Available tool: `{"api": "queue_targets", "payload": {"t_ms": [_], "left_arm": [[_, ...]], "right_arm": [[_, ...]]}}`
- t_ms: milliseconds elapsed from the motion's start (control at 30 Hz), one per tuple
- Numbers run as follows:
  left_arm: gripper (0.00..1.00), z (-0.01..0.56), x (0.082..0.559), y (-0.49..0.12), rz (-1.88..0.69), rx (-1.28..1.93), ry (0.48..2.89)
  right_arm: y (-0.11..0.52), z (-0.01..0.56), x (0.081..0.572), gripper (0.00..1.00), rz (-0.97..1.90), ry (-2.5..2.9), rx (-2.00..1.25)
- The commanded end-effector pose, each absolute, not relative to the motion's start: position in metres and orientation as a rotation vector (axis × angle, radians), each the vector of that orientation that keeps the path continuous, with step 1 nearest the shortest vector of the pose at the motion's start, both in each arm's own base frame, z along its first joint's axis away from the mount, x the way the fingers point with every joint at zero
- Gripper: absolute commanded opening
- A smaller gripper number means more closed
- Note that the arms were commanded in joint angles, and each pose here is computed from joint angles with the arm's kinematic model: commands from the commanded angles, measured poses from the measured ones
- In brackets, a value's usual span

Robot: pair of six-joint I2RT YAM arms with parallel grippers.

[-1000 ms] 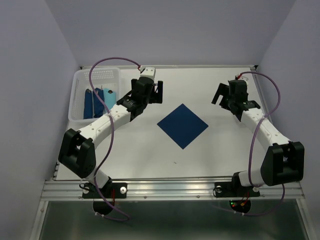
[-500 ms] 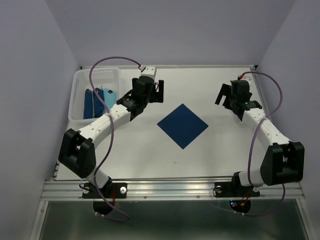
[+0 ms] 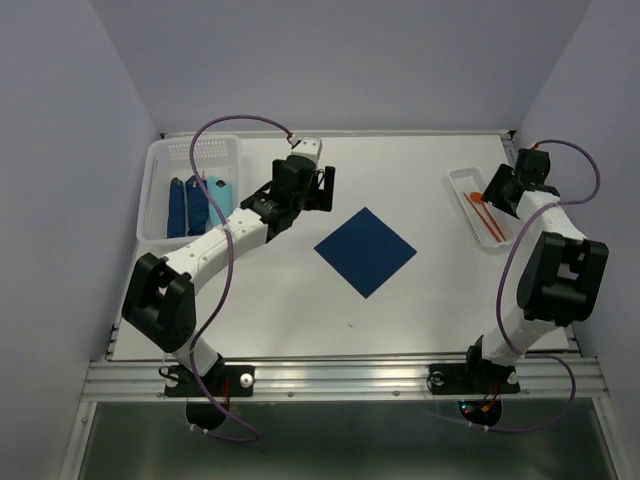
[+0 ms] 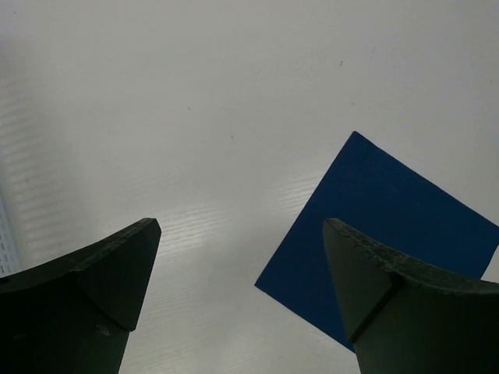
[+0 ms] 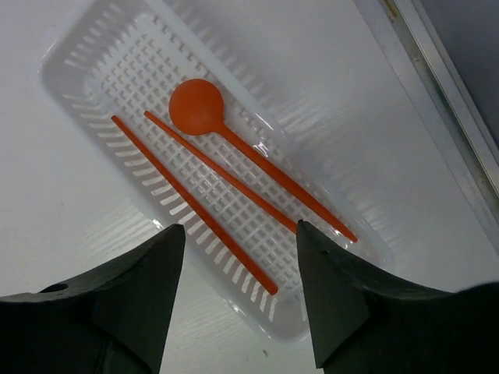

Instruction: Place the utensils on the paper napkin and roll it up

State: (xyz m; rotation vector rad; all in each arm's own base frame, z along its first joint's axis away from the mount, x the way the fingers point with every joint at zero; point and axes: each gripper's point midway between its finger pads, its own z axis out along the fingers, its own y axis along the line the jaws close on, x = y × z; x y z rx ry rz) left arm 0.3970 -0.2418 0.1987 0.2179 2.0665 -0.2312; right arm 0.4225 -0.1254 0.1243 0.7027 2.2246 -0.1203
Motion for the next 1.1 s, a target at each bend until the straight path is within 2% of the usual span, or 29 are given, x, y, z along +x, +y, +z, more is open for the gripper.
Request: {"api": "queue_targets", "payload": {"t_ms": [0, 100, 333, 400, 1067], "left_arm": [[0.99, 0.224, 0.402, -0.249, -0.255, 0.211, 2.006], [0.99, 0.221, 0.402, -0.248, -0.250, 0.210, 2.014], [0.99, 0.215, 0.402, -0.251, -0.243, 0.222, 2.029], [0.99, 0.215, 0.402, -0.251, -0.241, 0.223, 2.028], [0.99, 0.208, 0.401, -0.247, -0.213, 0.235, 2.042]], "right_arm": [[-0.126, 0.137, 0.446, 0.63, -0.131, 2.231, 0.563], [-0.129, 0.128, 0.452, 0.57, -0.151, 2.270, 0.519], [-0.131, 0.110, 0.466, 0.37, -0.150, 2.349, 0.463], [-0.129, 0.104, 0.465, 0.34, -0.141, 2.380, 0.442], [-0.121, 0.041, 0.452, 0.36, -0.290, 2.604, 0.282]]}}
